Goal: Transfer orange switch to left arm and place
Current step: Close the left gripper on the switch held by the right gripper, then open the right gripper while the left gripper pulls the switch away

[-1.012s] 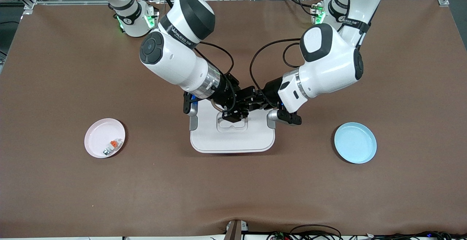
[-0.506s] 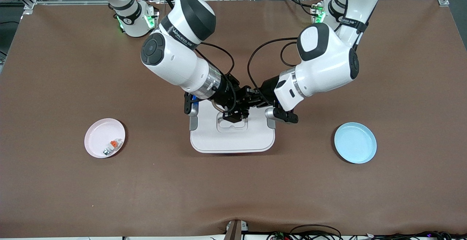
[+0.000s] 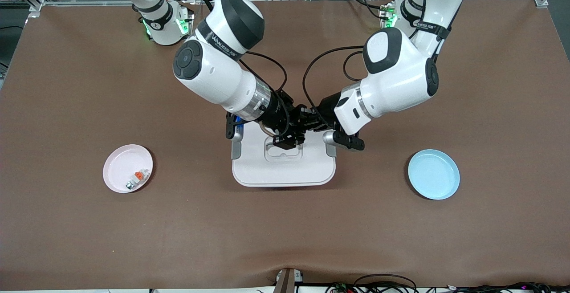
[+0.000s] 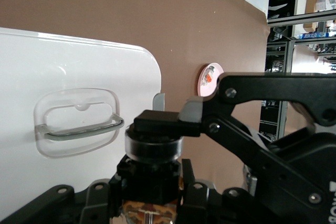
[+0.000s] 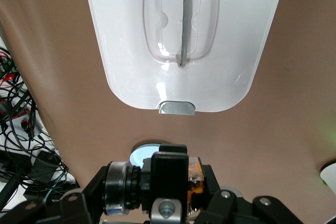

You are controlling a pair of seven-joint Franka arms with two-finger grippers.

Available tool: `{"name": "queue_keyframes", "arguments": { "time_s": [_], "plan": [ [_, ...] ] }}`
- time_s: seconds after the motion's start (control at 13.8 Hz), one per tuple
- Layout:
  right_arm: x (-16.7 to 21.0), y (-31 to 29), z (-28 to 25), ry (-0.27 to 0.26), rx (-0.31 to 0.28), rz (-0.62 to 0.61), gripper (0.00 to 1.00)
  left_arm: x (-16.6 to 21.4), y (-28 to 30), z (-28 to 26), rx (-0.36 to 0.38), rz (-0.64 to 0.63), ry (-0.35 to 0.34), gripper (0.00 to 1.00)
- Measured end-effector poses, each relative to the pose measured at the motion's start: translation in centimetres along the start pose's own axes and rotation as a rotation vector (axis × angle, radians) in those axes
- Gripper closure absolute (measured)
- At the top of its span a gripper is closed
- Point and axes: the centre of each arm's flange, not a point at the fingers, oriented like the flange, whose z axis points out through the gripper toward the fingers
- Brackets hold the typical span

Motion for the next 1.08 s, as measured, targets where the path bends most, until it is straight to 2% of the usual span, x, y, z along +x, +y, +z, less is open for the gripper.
{"name": "queue_keyframes", "arguments": {
  "time_s": [0.36,0.43,0.58,0.79,0.94,1.08],
  "plan": [
    [-0.3,0.1,0.0,-0.009,0.005,0.003,0.27,0.0,0.1,-0.4,0.009,0.009,-0.005,0.59],
    [-0.3,0.1,0.1,-0.006,0.0,0.002,0.22,-0.1,0.1,-0.5,0.019,0.018,-0.02,0.59],
    [-0.2,0.2,0.1,-0.004,-0.004,0.001,0.01,-0.5,0.3,-1.1,0.035,0.039,-0.049,0.59],
    [-0.4,0.4,0.2,-0.004,-0.011,-0.002,0.0,-0.6,0.4,-2.7,0.063,0.061,-0.072,0.59],
    [-0.2,0.2,0.1,-0.001,-0.004,-0.002,0.0,-0.5,-0.5,-3.9,0.097,0.065,-0.115,0.59],
    [0.1,-0.1,-0.1,0.01,0.005,-0.032,0.0,-0.2,-2.3,-5.3,0.171,0.079,-0.16,0.59]
  ]
}}
